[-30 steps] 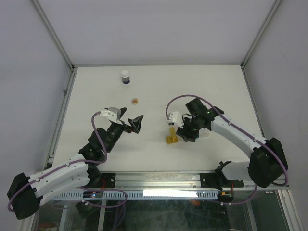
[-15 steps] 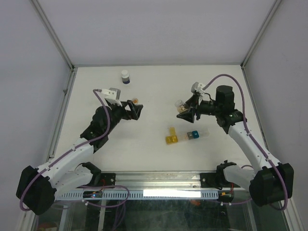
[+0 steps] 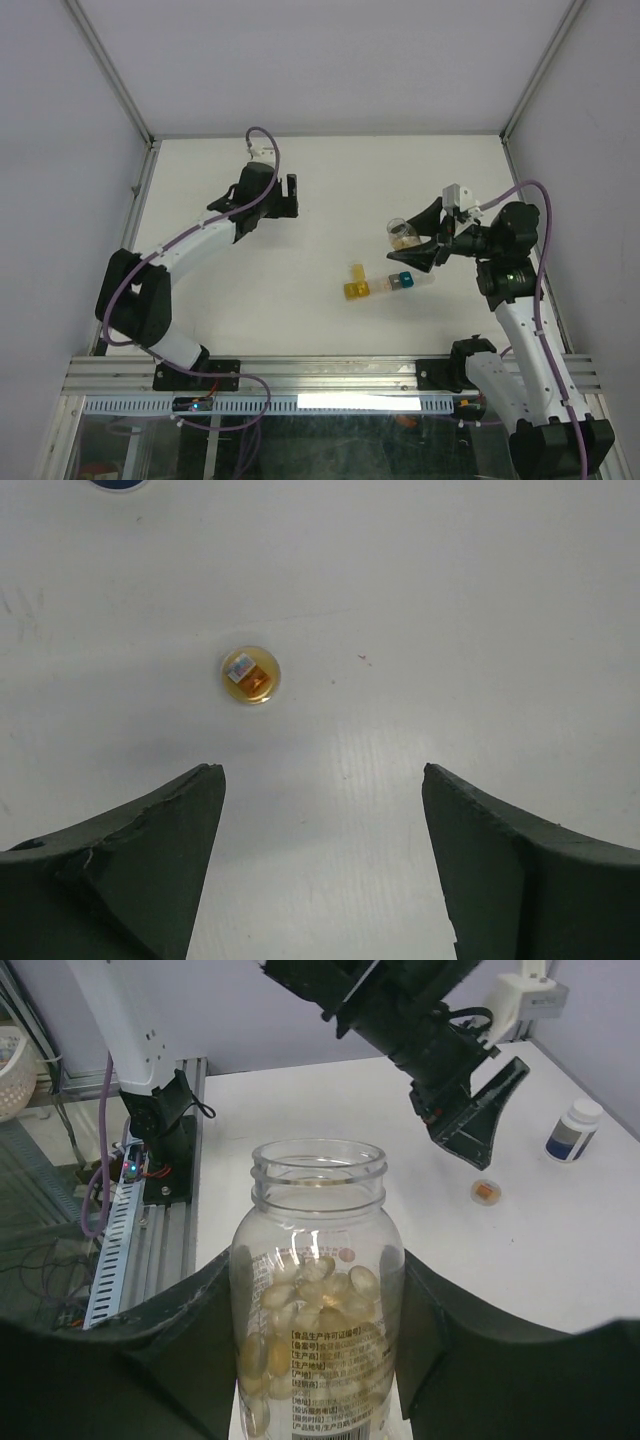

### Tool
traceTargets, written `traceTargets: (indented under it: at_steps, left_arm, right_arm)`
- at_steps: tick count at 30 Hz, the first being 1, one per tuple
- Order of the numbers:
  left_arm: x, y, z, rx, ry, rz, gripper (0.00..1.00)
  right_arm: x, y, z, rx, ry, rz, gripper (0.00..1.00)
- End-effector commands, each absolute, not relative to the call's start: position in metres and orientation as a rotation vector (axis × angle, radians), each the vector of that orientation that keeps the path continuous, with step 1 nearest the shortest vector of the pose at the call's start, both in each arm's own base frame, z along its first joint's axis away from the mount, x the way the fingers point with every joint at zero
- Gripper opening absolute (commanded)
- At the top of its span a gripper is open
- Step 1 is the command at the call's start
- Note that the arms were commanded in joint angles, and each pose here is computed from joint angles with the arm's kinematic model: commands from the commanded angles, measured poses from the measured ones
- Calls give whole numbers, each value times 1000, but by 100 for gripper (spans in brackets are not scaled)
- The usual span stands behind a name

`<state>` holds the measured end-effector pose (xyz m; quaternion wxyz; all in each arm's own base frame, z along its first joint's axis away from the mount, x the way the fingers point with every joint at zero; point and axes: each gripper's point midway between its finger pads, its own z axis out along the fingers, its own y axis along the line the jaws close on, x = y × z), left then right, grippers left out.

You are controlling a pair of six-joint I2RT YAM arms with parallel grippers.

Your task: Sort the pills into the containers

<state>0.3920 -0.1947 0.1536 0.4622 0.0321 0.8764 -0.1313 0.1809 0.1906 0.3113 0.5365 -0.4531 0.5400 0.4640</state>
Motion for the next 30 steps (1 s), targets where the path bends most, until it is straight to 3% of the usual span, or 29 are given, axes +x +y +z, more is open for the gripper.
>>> traceTargets:
  at_steps: [1, 18, 30]
  left_arm:
    - [415, -186, 147, 131, 2222, -207, 79]
    - [463, -172, 63, 239, 2408, -14, 69]
    - [479, -178, 52, 244, 2424, -52, 62]
  right_arm:
    - [177, 190, 313, -1086, 1275, 1133, 0]
    - [187, 186, 303, -1059, 1323, 1133, 0]
    - [190, 185, 301, -1049, 1334, 1134, 0]
